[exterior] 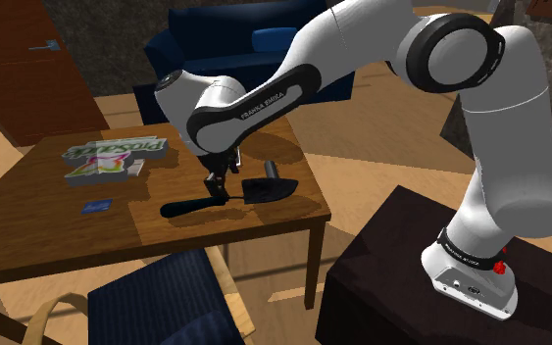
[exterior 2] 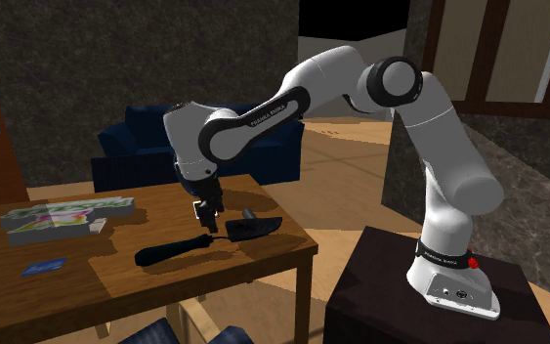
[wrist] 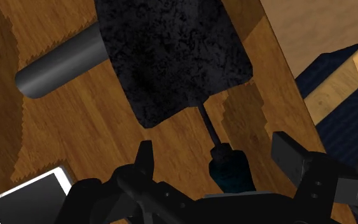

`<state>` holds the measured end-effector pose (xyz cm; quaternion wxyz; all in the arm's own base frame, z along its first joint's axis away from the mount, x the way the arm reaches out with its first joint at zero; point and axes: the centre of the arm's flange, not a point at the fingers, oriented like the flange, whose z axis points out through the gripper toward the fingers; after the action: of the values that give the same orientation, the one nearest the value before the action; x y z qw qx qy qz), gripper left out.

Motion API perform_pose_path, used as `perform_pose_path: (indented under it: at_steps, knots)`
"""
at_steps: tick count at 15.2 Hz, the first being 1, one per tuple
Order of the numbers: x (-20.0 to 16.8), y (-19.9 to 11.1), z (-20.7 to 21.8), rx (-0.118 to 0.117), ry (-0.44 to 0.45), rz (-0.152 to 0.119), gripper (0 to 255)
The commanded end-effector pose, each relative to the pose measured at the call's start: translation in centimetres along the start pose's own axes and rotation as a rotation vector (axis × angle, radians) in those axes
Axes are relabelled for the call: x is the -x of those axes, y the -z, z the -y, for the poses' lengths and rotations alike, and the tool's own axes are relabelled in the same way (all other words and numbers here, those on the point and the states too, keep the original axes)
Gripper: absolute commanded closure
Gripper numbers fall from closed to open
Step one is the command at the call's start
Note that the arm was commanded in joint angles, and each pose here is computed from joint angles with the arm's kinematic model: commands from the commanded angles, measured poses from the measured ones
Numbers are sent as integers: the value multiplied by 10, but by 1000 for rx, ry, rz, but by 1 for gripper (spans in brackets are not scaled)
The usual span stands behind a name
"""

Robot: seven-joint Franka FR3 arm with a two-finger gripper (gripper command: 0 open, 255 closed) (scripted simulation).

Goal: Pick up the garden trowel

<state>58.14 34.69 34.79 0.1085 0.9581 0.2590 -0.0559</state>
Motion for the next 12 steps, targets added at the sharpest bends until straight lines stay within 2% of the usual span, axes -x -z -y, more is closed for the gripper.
perform_pose_path:
  at_steps: [1,11,12]
  knots:
    - [-23,-5,15,7,22,-4,0]
    - [-34,-45,25,9,27,-4,0]
    - [-34,-45,25,9,27,-4,255]
